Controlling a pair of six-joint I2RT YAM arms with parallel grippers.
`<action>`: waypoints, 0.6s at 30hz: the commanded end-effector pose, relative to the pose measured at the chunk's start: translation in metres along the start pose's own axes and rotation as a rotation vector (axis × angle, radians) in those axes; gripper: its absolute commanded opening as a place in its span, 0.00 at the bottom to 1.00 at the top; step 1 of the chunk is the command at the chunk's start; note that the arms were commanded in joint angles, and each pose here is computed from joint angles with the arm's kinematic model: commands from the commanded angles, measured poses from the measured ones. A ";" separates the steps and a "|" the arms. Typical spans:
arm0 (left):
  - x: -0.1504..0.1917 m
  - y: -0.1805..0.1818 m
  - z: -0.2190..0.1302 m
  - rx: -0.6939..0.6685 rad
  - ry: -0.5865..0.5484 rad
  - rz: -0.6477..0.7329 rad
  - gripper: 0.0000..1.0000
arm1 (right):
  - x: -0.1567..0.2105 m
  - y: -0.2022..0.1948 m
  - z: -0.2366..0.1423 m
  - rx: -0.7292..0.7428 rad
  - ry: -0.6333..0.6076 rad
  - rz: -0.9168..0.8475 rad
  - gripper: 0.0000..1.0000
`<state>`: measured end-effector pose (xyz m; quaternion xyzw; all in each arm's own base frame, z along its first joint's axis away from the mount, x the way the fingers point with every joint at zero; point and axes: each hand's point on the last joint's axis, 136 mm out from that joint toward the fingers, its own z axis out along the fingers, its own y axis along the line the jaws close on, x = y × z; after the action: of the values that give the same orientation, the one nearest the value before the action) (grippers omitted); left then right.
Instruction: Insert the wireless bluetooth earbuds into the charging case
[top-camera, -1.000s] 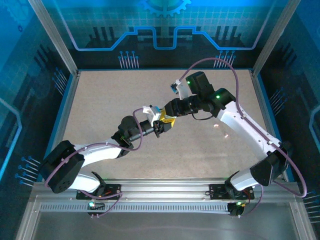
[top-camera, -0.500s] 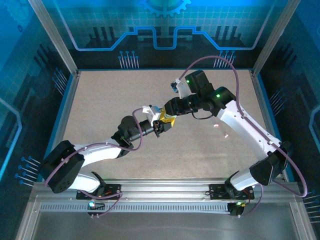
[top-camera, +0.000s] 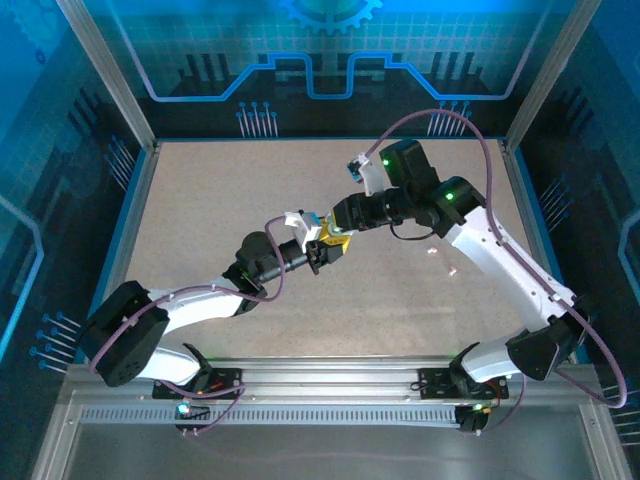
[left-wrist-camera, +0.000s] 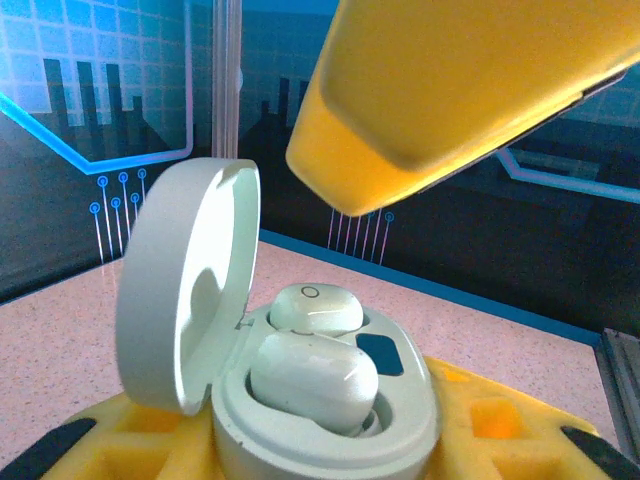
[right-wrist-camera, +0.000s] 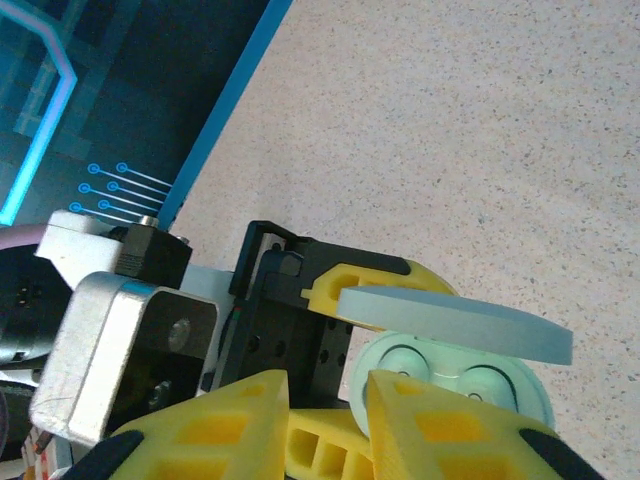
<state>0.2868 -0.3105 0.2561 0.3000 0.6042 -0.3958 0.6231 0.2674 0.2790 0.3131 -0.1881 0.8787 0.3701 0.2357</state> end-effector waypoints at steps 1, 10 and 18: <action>-0.028 -0.009 0.002 0.029 -0.080 0.050 0.34 | 0.001 0.004 -0.001 0.011 0.008 -0.023 0.25; -0.033 -0.011 0.001 0.033 -0.091 0.059 0.34 | 0.013 -0.004 0.019 0.015 0.079 -0.008 0.20; -0.037 -0.011 0.000 0.030 -0.098 0.066 0.34 | 0.036 -0.011 0.025 0.043 0.169 -0.022 0.20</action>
<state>0.2850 -0.3120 0.2548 0.3032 0.6052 -0.3959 0.6206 0.2674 0.2847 0.2880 -0.2029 0.8917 0.3478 0.2066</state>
